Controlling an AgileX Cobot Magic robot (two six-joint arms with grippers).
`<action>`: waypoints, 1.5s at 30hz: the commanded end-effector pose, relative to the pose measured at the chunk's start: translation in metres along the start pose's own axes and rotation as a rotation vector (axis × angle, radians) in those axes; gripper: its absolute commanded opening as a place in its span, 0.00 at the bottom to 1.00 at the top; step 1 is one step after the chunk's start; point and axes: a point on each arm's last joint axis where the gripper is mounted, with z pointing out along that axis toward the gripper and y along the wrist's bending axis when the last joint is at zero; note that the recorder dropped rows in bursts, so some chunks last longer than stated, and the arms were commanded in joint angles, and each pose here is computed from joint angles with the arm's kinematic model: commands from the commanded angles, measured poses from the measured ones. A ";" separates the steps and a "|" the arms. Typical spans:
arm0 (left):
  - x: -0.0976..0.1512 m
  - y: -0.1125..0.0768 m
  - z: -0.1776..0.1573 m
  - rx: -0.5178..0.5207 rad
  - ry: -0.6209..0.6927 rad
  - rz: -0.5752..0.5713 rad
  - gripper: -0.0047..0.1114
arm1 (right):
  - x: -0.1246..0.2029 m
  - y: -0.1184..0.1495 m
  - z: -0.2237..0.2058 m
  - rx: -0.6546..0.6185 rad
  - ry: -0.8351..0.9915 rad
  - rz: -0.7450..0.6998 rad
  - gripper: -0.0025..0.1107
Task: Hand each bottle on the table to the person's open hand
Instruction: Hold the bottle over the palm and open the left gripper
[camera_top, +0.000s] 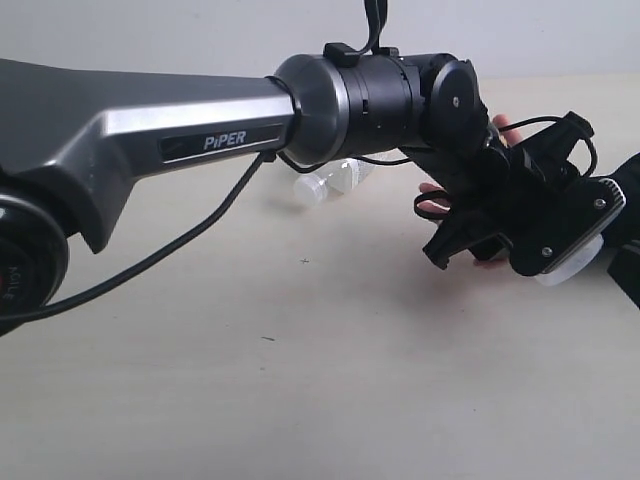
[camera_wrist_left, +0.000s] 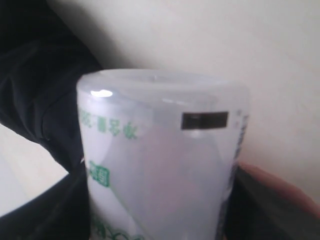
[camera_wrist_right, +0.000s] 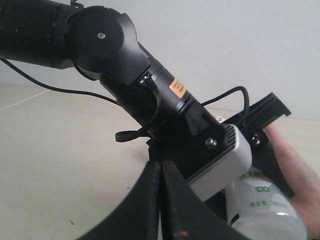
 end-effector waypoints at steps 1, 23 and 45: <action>-0.004 -0.002 0.002 0.020 -0.018 -0.008 0.29 | 0.001 0.001 0.000 -0.017 0.001 -0.006 0.02; -0.005 -0.003 0.002 0.037 -0.026 -0.032 0.63 | 0.001 0.002 0.000 -0.022 0.000 -0.006 0.02; -0.003 0.007 -0.009 -0.014 0.002 -0.021 0.63 | 0.001 0.002 0.000 -0.022 0.000 -0.006 0.02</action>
